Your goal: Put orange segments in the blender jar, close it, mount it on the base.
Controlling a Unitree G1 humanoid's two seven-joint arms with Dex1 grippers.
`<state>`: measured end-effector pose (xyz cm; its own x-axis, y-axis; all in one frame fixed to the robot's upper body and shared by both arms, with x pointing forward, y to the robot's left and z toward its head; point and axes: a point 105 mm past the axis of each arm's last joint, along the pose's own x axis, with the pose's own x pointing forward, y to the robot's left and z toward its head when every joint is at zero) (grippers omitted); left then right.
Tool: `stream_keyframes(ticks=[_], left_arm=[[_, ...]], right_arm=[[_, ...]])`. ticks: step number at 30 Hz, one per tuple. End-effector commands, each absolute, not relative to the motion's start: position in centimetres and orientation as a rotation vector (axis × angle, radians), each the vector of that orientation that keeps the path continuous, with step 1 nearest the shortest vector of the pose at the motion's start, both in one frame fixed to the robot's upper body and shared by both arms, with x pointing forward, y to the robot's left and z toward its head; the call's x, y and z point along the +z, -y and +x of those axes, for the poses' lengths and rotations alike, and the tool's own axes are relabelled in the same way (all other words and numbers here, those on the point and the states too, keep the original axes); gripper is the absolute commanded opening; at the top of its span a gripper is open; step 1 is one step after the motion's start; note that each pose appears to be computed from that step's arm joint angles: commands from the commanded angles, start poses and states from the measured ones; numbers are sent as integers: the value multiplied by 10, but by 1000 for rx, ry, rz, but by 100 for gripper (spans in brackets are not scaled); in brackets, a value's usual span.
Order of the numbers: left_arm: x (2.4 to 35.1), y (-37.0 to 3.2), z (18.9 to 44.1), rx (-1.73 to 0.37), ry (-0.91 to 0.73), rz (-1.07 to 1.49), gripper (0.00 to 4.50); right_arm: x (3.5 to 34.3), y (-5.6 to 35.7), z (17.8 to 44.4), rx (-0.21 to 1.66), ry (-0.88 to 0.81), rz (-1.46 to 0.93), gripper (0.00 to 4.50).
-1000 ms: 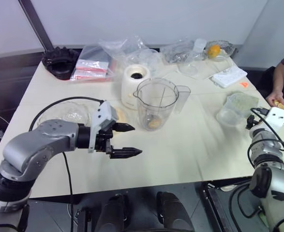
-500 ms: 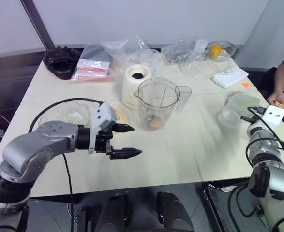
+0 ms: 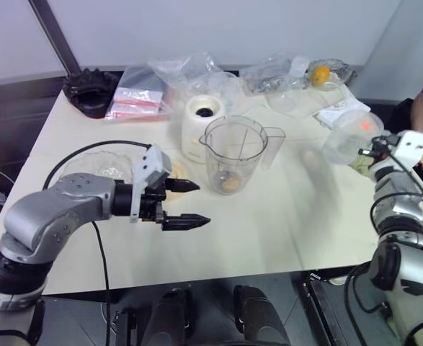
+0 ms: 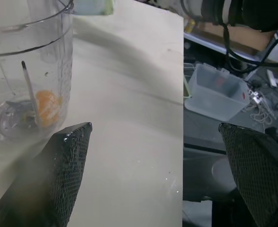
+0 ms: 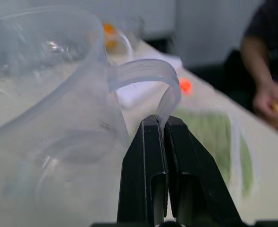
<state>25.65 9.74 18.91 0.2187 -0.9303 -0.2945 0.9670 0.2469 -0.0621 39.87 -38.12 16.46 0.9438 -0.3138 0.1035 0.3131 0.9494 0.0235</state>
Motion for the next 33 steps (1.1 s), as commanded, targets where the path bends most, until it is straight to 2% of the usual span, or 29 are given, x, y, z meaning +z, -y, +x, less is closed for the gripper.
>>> stream_keyframes(ticks=[1, 8, 15, 21, 33], left_arm=[[208, -101, 261, -1316, -213, 162, 450], [222, -114, 275, -1287, -180, 174, 450], [222, -121, 284, -1255, -171, 190, 450], [224, -123, 287, -1232, -154, 188, 450], [226, -132, 291, -1185, -148, 198, 450]], right_arm=[[230, 378, 401, -255, 257, -64, 4], [308, 338, 411, -26, 313, -193, 4], [354, 290, 418, 152, 297, -246, 4], [364, 255, 422, 258, 297, -306, 4], [352, 199, 416, 417, 351, -494, 4]])
